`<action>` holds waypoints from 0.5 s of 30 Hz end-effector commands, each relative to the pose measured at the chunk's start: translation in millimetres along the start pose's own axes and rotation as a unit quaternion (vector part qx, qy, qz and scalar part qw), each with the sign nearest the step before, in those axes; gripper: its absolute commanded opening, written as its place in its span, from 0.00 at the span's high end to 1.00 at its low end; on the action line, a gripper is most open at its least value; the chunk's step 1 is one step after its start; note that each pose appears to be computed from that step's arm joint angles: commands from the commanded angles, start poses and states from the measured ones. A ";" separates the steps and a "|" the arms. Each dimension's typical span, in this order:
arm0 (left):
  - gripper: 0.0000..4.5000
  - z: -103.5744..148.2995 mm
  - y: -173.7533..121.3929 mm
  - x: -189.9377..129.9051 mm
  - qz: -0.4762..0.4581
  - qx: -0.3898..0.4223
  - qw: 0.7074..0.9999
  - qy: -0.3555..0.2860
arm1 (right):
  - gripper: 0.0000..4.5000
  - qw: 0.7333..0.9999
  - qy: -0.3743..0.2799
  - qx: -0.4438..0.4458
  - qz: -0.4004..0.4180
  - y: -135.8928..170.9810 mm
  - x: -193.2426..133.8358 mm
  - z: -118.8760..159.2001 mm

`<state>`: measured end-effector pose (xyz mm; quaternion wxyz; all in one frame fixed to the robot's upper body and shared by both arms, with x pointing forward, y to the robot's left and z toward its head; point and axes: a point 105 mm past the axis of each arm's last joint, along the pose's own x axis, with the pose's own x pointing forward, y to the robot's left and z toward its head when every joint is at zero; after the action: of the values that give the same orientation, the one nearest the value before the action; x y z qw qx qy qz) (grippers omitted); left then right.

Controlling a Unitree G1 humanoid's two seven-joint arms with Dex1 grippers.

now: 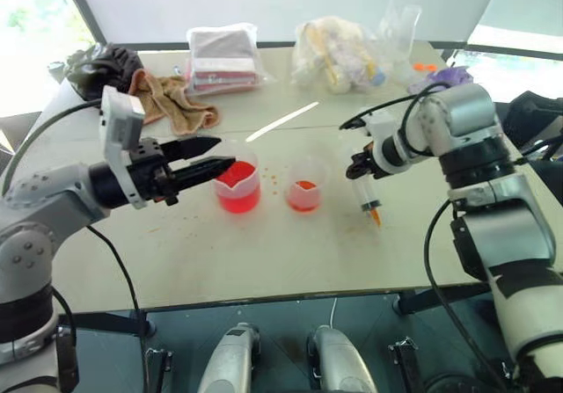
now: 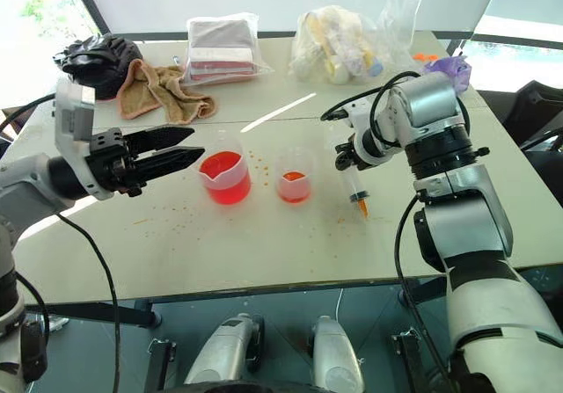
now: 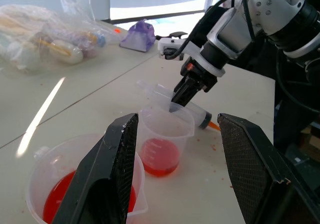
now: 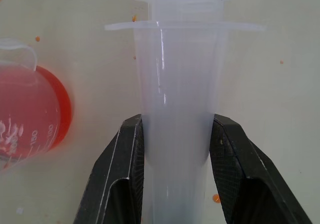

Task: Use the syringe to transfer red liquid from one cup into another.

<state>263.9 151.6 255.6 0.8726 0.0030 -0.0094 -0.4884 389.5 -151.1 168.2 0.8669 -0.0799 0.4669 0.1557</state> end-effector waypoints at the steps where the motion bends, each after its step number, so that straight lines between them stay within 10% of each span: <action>1: 0.40 10.8 -6.2 -7.8 0.007 0.026 1.000 -0.009 | 0.40 1.000 -0.017 -0.018 0.005 5.2 -5.6 11.9; 5: 0.40 11.7 -7.6 -9.6 0.006 0.025 1.000 -0.009 | 0.03 0.999 -0.029 -0.024 0.014 3.8 -10.4 15.7; 15: 0.40 18.2 0.2 -16.4 -0.010 0.036 0.999 0.021 | 0.03 0.976 -0.161 -0.142 0.040 -11.0 -80.7 41.6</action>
<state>256.8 162.0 261.8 0.8687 0.0247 0.0081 -0.4947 389.0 -170.7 223.8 0.8962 -0.1347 0.3537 0.2315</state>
